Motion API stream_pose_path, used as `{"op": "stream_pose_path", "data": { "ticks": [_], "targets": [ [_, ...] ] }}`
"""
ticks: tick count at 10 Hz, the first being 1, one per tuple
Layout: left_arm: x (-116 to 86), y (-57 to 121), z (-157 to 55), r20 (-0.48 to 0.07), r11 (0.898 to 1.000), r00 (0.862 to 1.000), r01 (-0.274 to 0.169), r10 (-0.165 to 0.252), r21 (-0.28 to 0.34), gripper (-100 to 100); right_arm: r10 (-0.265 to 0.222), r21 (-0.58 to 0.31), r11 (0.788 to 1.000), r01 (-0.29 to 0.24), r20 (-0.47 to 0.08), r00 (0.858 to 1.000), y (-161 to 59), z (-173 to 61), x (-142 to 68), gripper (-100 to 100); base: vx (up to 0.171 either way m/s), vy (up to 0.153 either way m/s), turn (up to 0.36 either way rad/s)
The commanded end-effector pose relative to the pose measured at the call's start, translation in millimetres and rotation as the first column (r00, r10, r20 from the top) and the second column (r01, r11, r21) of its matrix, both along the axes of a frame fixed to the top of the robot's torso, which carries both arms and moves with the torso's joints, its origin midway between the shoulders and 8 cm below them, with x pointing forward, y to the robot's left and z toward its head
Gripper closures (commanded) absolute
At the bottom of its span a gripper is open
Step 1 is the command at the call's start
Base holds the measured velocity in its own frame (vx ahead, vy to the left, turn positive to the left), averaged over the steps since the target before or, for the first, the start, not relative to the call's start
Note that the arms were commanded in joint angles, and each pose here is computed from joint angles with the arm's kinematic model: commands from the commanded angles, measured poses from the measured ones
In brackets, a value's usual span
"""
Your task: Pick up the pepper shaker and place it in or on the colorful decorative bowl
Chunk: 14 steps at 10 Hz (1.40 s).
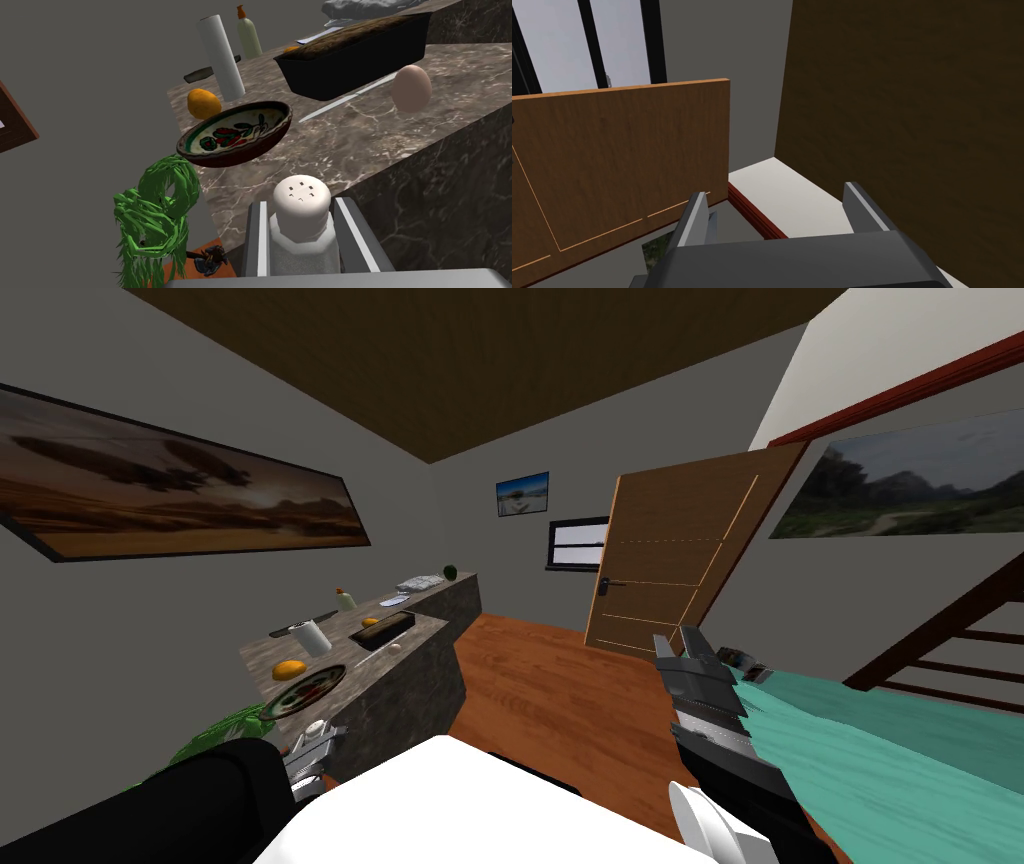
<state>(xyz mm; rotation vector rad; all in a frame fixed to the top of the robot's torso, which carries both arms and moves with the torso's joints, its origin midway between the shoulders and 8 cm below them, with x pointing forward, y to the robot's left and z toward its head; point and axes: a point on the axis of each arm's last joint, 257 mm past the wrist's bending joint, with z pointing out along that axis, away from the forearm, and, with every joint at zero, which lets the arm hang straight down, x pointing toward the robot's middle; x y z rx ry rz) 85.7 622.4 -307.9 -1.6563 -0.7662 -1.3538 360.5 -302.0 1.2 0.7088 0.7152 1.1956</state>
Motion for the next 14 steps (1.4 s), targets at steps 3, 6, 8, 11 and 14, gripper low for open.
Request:
{"op": "stream_pose_path", "data": {
  "ticks": [3,6,8,11,14],
  "targets": [
    [22.8,0.5,22.0,0.041,0.999,0.999,0.035,-0.035,0.011,100,0.000,0.000,1.000,0.000,0.000,1.000,0.0,0.0,0.0,0,0.033,0.177,0.082],
    [42.6,-2.2,43.2,0.080,0.998,0.995,0.065,-0.066,0.025,100,0.000,0.000,1.000,0.000,0.000,1.000,0.0,0.0,0.0,0,0.034,0.227,0.093],
    [48.7,-3.7,49.9,0.093,0.997,0.993,0.073,-0.076,0.030,100,0.000,0.000,1.000,0.000,0.000,1.000,0.0,0.0,0.0,0,0.035,0.156,0.033],
    [63.3,-9.6,66.0,0.129,0.995,0.987,0.091,-0.095,0.038,100,0.000,0.000,1.000,0.000,0.000,1.000,0.0,0.0,0.0,0,0.052,0.197,0.085],
    [69.5,-19.3,72.0,0.170,0.996,0.982,0.085,-0.087,0.023,100,0.000,0.000,1.000,0.000,0.000,1.000,0.0,0.0,0.0,0,0.074,0.195,0.064]
  ]
}}
